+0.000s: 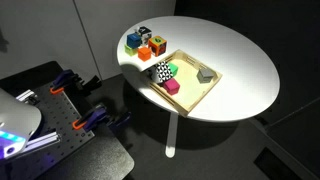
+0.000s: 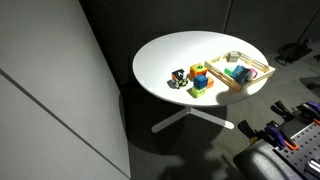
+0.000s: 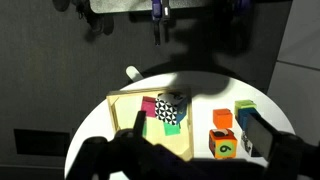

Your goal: Put the plush toy inside the tray

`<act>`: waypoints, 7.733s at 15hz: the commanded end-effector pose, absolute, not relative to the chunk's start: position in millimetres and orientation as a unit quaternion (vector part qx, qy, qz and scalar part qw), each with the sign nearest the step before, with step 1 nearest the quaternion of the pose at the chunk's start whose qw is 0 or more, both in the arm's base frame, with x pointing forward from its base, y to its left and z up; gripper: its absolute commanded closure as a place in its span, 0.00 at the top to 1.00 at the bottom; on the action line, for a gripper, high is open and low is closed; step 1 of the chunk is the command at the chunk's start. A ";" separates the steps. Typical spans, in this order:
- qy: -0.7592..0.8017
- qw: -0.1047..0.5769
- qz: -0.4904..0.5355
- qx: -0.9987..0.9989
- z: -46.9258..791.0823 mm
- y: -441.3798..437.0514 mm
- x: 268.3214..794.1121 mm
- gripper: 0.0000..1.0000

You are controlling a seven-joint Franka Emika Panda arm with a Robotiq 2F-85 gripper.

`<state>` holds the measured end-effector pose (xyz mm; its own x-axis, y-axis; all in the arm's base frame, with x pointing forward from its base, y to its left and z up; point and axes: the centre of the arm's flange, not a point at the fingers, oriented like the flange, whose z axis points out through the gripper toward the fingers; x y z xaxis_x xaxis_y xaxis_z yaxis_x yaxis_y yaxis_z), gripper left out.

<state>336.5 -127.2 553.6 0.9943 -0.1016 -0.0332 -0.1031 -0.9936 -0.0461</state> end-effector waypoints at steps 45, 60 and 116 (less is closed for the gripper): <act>-0.083 0.023 0.030 -0.996 321.0 37.1 614.6 1.00; -0.086 0.024 0.018 -0.996 288.6 39.0 634.3 1.00; -0.016 -0.043 0.086 -0.995 239.6 -33.4 661.4 0.11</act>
